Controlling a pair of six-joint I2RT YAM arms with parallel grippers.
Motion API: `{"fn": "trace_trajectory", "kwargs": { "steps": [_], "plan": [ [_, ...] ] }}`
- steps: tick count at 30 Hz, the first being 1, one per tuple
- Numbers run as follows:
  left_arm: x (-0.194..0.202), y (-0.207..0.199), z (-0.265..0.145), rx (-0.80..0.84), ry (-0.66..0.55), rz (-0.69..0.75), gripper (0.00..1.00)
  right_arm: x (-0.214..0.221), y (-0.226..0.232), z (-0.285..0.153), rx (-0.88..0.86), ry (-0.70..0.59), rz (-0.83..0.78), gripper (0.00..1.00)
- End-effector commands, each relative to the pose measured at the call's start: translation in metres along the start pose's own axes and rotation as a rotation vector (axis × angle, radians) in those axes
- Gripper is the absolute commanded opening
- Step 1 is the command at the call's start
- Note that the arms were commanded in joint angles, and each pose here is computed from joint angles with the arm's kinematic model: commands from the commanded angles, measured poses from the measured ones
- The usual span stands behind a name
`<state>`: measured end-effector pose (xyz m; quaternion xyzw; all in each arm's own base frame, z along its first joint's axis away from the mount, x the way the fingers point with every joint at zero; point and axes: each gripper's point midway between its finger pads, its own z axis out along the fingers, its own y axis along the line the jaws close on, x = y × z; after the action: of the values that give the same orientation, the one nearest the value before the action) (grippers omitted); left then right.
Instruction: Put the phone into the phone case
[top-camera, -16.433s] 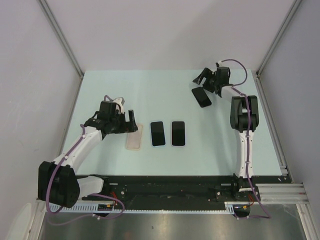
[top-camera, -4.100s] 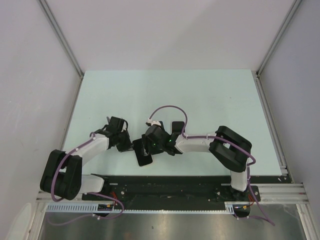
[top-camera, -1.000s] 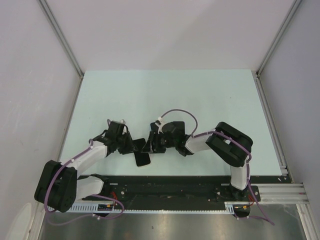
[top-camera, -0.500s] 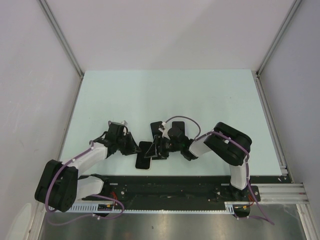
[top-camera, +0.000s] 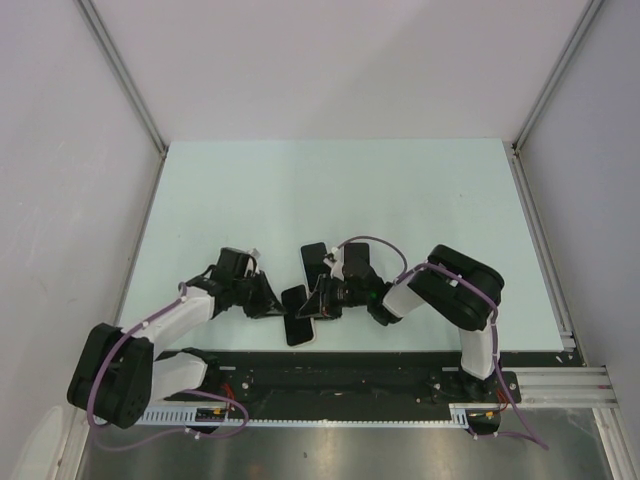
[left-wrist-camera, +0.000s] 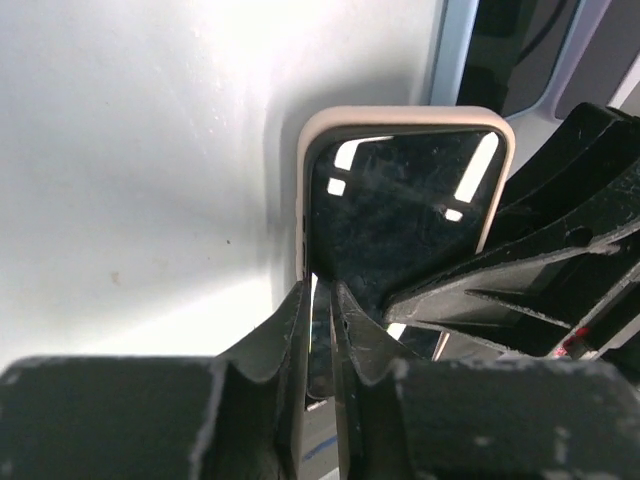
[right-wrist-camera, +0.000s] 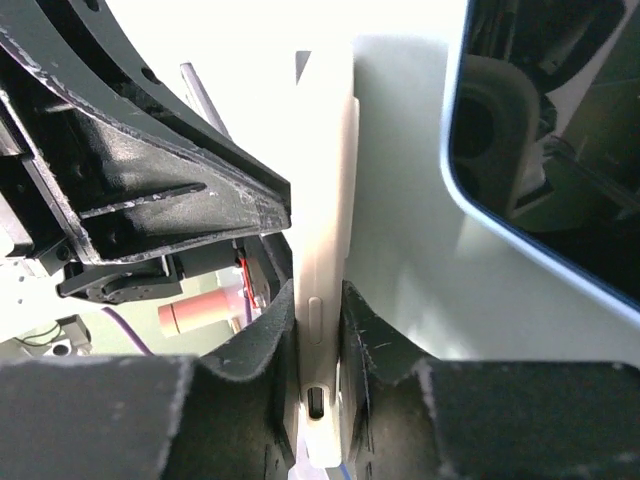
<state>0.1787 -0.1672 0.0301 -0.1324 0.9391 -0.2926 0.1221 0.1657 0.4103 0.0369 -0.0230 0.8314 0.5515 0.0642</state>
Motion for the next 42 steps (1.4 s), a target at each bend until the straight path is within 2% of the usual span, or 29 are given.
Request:
{"fn": "trace_trajectory", "kwargs": {
  "steps": [1, 3, 6, 7, 8, 11, 13, 17, 20, 21, 22, 24, 26, 33, 36, 37, 39, 40, 42],
  "plan": [
    [-0.02, -0.029, -0.025, 0.077, -0.036, 0.073, 0.19, -0.022, 0.05, -0.016, -0.163, -0.068, -0.085, 0.17],
    [-0.036, -0.033, -0.036, 0.071, -0.086, 0.087, 0.22, -0.024, 0.055, -0.022, -0.179, -0.066, -0.091, 0.13],
    [-0.059, -0.046, -0.06, 0.081, -0.165, 0.155, 0.39, -0.035, 0.07, -0.037, -0.226, -0.068, -0.118, 0.13],
    [-0.065, -0.053, -0.068, 0.094, -0.184, 0.186, 0.48, -0.043, 0.077, -0.046, -0.248, -0.082, -0.128, 0.13],
    [-0.069, -0.057, -0.076, 0.118, -0.204, 0.199, 0.52, -0.041, 0.084, -0.052, -0.278, -0.059, -0.146, 0.13],
    [-0.071, -0.091, -0.099, 0.319, -0.232, 0.266, 0.6, -0.045, 0.107, -0.075, -0.368, -0.037, -0.207, 0.13],
    [-0.068, -0.114, -0.114, 0.481, -0.232, 0.29, 0.64, -0.043, 0.124, -0.09, -0.438, -0.012, -0.264, 0.13],
    [-0.059, -0.146, -0.14, 0.697, -0.237, 0.36, 0.66, -0.036, 0.159, -0.122, -0.566, 0.012, -0.373, 0.14],
    [-0.053, -0.154, -0.147, 0.762, -0.227, 0.391, 0.67, -0.027, 0.178, -0.14, -0.656, 0.039, -0.405, 0.15],
    [-0.054, -0.157, -0.151, 0.785, -0.24, 0.412, 0.67, -0.026, 0.183, -0.145, -0.678, 0.056, -0.363, 0.15],
    [-0.054, -0.16, -0.152, 0.816, -0.241, 0.418, 0.67, -0.024, 0.192, -0.153, -0.737, 0.045, -0.394, 0.15],
    [-0.047, -0.165, -0.158, 0.876, -0.222, 0.434, 0.67, -0.024, 0.192, -0.152, -0.745, 0.054, -0.35, 0.15],
    [-0.046, -0.171, -0.164, 0.931, -0.235, 0.446, 0.64, -0.023, 0.191, -0.149, -0.745, 0.054, -0.355, 0.15],
    [-0.047, -0.163, -0.149, 0.933, -0.202, 0.424, 0.51, -0.021, 0.192, -0.143, -0.75, 0.047, -0.35, 0.16],
    [-0.047, -0.162, -0.147, 0.934, -0.196, 0.413, 0.41, -0.021, 0.191, -0.141, -0.748, 0.047, -0.343, 0.18],
    [-0.047, -0.162, -0.147, 0.934, -0.198, 0.412, 0.31, -0.02, 0.191, -0.141, -0.75, 0.047, -0.346, 0.18],
    [-0.047, -0.162, -0.146, 0.931, -0.193, 0.407, 0.2, -0.02, 0.189, -0.139, -0.745, 0.051, -0.337, 0.22],
    [-0.048, -0.162, -0.146, 0.927, -0.193, 0.409, 0.09, -0.02, 0.188, -0.138, -0.742, 0.054, -0.333, 0.23],
    [-0.047, -0.159, -0.142, 0.904, -0.172, 0.391, 0.0, -0.02, 0.187, -0.138, -0.74, 0.059, -0.325, 0.3]
  ]
}}
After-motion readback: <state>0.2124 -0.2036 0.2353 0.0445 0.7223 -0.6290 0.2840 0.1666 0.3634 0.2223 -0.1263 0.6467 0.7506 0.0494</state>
